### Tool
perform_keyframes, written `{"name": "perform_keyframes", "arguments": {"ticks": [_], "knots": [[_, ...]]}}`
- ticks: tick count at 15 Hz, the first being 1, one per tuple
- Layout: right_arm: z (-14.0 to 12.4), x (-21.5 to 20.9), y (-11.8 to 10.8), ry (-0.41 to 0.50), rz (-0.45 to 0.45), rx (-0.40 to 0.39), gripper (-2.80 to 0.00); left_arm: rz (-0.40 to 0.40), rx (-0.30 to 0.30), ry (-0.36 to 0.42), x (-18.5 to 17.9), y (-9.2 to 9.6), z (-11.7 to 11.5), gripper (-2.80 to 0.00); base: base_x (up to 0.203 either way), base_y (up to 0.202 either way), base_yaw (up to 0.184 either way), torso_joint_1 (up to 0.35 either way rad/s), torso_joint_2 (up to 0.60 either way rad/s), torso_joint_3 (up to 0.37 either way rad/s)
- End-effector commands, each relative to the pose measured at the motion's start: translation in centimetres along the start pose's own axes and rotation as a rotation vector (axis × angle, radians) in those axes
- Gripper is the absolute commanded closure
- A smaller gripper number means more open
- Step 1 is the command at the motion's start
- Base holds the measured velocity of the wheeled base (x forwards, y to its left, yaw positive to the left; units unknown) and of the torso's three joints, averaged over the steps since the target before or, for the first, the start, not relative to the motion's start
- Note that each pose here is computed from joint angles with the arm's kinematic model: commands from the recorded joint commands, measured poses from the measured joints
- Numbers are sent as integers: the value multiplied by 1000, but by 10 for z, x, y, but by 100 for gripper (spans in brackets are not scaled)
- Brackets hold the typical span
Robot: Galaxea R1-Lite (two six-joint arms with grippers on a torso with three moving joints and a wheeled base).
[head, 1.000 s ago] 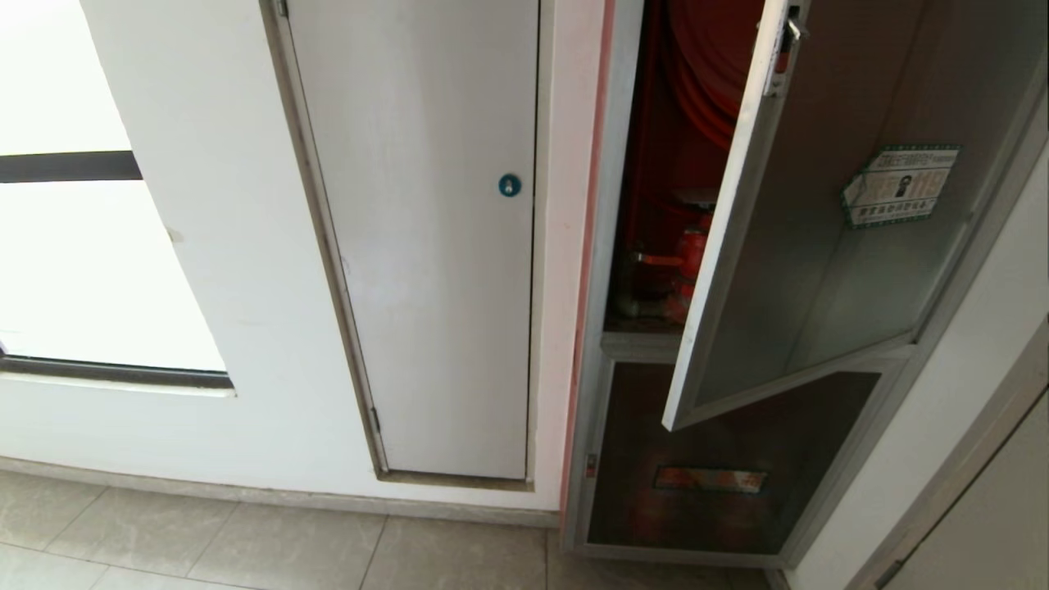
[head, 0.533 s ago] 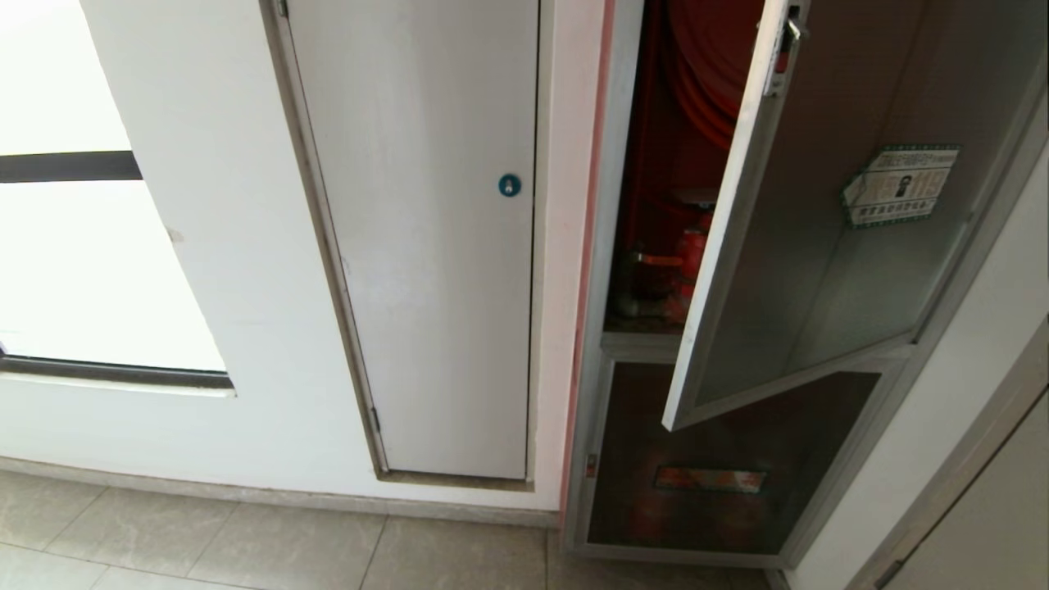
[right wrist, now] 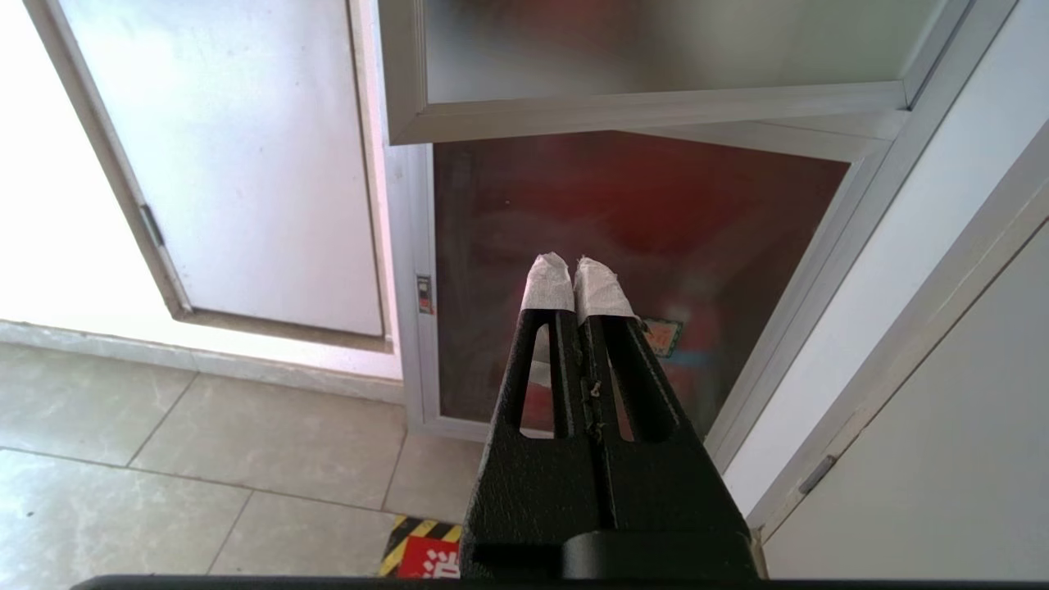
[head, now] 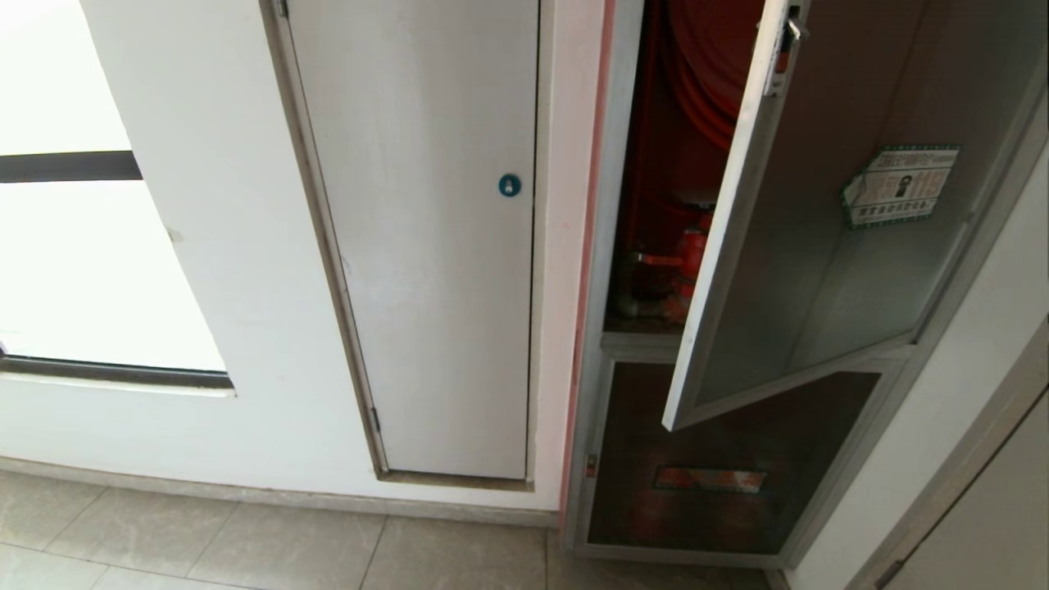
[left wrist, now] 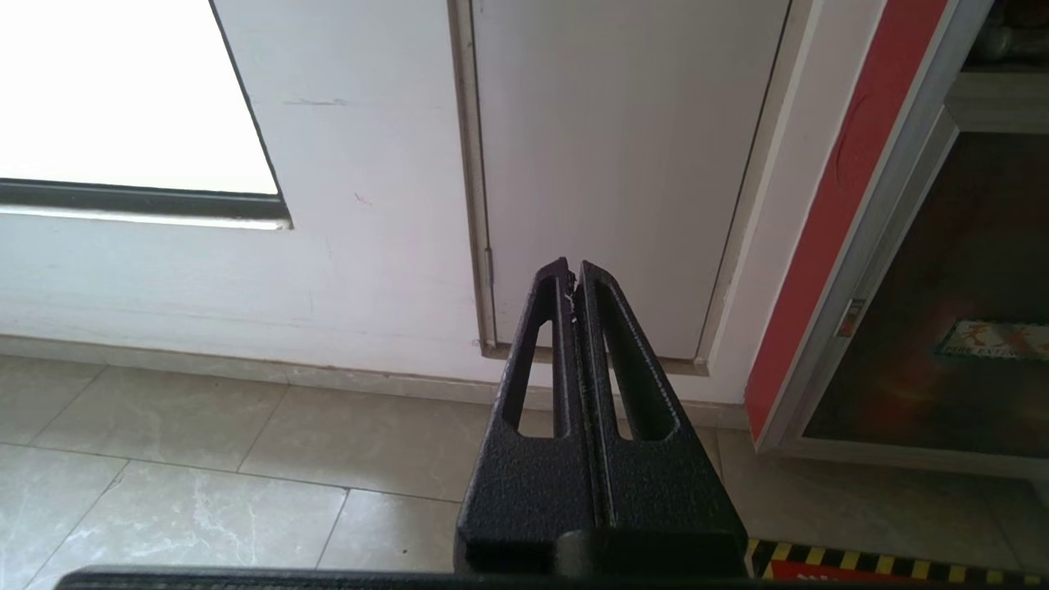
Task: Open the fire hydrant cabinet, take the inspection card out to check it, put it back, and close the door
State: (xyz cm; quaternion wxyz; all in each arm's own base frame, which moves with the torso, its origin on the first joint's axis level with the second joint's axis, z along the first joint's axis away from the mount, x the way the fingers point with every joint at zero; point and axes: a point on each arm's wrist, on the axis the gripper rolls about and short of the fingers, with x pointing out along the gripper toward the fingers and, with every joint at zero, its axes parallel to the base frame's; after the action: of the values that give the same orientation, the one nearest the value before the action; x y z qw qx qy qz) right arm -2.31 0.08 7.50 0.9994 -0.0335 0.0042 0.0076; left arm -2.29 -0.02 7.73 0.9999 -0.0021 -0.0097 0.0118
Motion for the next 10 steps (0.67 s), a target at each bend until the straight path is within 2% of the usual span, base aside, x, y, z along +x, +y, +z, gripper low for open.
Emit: {"name": "perform_keyframes", "arguments": {"ticks": [1,6,8,10], "knots": [[0,0,0,0,0,0,0,1,0,7,1,0,-2,0,0,0,0,0,0,0],[3,-1,0,-11,-9,33,0,1,0,7,1,0,-2,0,0,0,0,0,0,0],[17,-6,-1,-39,-12,33,0,1,0,7,1,0,-2,0,0,0,0,0,0,0],[26,-5,-1,-6,9,33,0,1,0,7,1,0,-2,0,0,0,0,0,0,0]]}}
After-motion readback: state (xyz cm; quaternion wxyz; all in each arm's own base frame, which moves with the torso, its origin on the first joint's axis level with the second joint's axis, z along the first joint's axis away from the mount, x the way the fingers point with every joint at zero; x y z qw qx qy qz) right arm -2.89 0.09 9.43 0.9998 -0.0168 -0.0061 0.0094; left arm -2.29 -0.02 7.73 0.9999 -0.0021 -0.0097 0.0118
